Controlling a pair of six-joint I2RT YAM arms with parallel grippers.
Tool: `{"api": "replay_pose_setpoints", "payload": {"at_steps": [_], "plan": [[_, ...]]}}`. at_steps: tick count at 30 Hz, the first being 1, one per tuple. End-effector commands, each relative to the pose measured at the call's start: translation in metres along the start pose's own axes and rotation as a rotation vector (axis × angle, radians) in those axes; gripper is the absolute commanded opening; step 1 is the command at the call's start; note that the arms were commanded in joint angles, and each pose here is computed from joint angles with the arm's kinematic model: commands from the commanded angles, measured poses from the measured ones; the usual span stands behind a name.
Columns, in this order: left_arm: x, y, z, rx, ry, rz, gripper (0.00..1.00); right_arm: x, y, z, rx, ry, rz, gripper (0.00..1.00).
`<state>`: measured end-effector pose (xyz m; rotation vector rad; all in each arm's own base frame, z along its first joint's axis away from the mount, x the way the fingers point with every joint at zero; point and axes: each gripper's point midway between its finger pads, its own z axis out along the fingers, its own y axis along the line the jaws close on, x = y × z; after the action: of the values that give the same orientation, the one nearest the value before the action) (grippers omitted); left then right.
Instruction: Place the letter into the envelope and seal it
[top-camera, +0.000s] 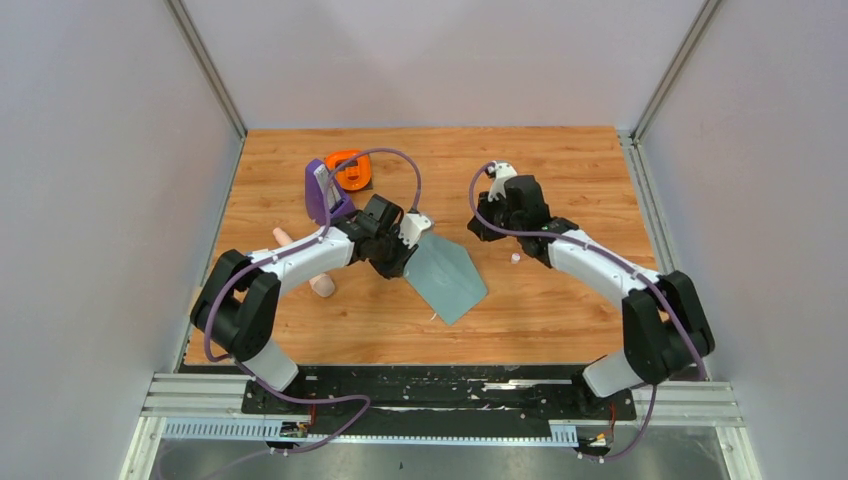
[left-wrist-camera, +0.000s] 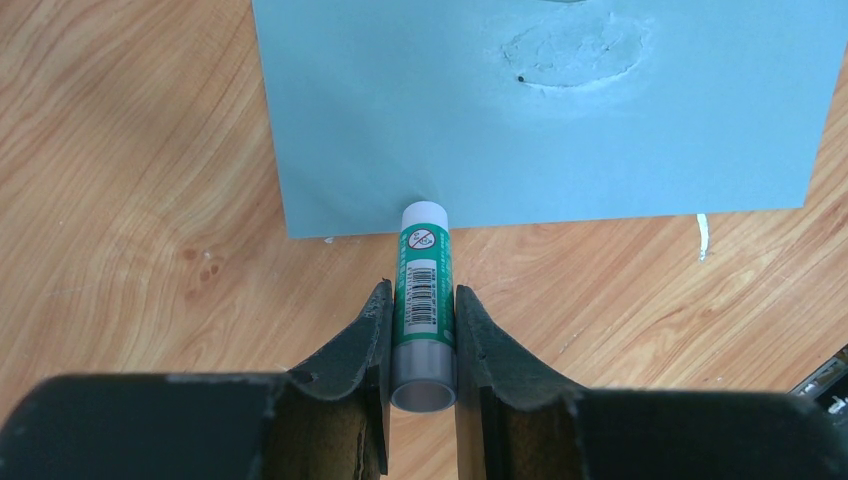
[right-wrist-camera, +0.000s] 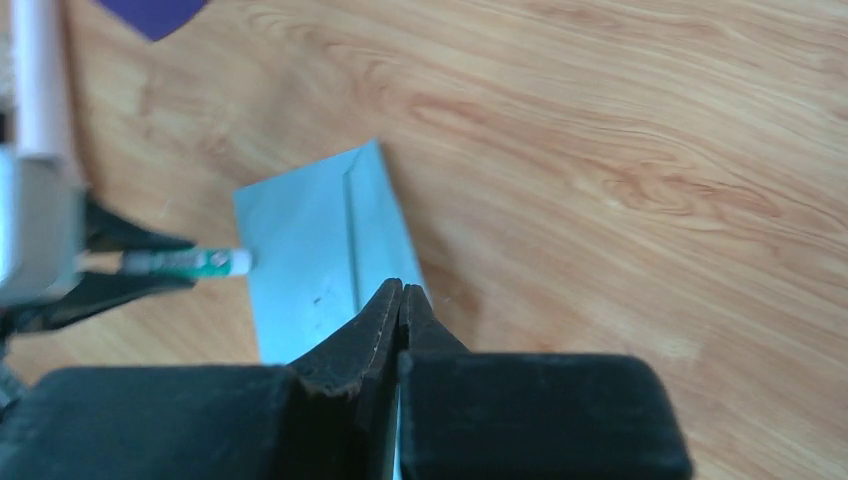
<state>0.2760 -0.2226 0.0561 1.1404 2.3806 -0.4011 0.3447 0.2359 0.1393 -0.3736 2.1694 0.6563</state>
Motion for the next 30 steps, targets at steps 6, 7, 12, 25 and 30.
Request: {"api": "replay_pose_setpoints", "payload": {"at_steps": [6,7,12,25,30], "plan": [[0.0,-0.003,0.003,0.01,-0.019,-0.012,0.0,0.046,-0.023,0.053,0.044,0.218,0.069,0.0],[0.001,-0.003,0.003,0.011,-0.018,-0.012,0.0,0.046,-0.016,0.054,0.009,0.22,0.055,0.0],[0.001,-0.004,0.004,0.013,-0.018,-0.011,0.0,0.04,0.012,0.049,-0.108,0.183,0.018,0.0],[0.001,-0.005,0.005,0.024,-0.018,-0.017,0.0,0.087,0.032,0.069,-0.143,0.288,-0.002,0.0],[0.002,-0.005,0.006,0.024,-0.012,-0.019,0.0,0.098,0.042,0.071,-0.157,0.312,-0.017,0.0]]}}
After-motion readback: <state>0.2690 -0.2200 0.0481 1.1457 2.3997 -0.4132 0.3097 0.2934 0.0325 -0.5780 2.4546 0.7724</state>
